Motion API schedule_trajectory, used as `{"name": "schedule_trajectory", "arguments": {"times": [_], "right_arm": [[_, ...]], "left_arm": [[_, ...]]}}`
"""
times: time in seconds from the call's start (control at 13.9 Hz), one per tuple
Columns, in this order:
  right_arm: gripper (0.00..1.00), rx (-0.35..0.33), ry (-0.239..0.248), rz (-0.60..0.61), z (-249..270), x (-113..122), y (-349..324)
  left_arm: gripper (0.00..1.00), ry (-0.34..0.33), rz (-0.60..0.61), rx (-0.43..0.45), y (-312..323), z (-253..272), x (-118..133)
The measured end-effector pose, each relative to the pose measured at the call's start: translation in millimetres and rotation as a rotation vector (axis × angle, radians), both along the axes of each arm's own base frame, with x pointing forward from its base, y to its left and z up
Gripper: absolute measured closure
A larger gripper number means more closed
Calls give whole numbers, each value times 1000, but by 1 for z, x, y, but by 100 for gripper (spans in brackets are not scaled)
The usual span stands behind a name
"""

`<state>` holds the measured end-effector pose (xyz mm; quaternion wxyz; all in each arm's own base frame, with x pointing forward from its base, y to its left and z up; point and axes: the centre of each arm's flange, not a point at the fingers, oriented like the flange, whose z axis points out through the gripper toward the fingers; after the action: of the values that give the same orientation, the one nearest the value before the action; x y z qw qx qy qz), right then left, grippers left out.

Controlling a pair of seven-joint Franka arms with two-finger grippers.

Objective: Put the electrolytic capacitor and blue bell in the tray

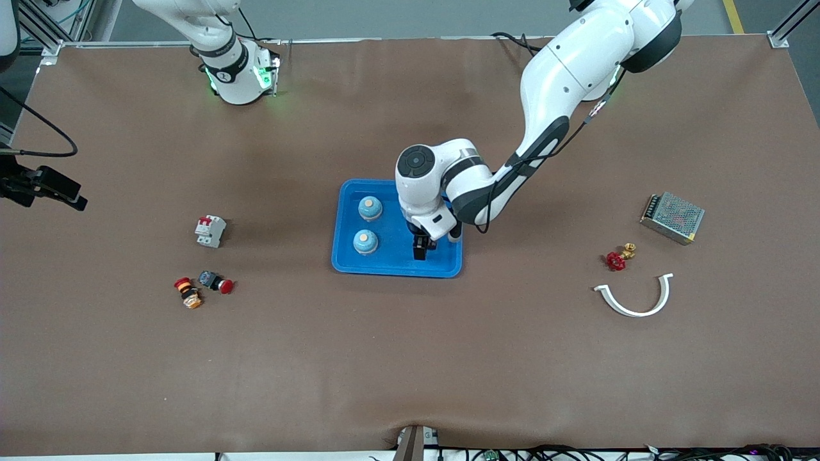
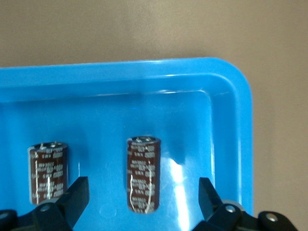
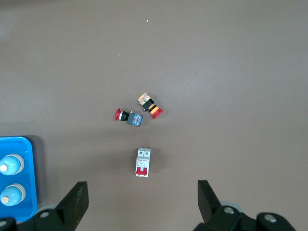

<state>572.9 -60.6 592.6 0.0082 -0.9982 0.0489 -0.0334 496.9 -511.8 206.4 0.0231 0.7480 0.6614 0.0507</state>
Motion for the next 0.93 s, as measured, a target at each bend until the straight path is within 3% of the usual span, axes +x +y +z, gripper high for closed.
{"name": "schedule_trajectory", "arguments": {"times": [0.29, 0.93], "right_arm": [[0, -1, -1, 0, 1, 0, 0], [0, -2, -13, -2, 6, 1, -1]], "left_arm": [[0, -4, 4, 17, 9, 19, 9], [0, 109, -44, -10, 97, 82, 72]]}}
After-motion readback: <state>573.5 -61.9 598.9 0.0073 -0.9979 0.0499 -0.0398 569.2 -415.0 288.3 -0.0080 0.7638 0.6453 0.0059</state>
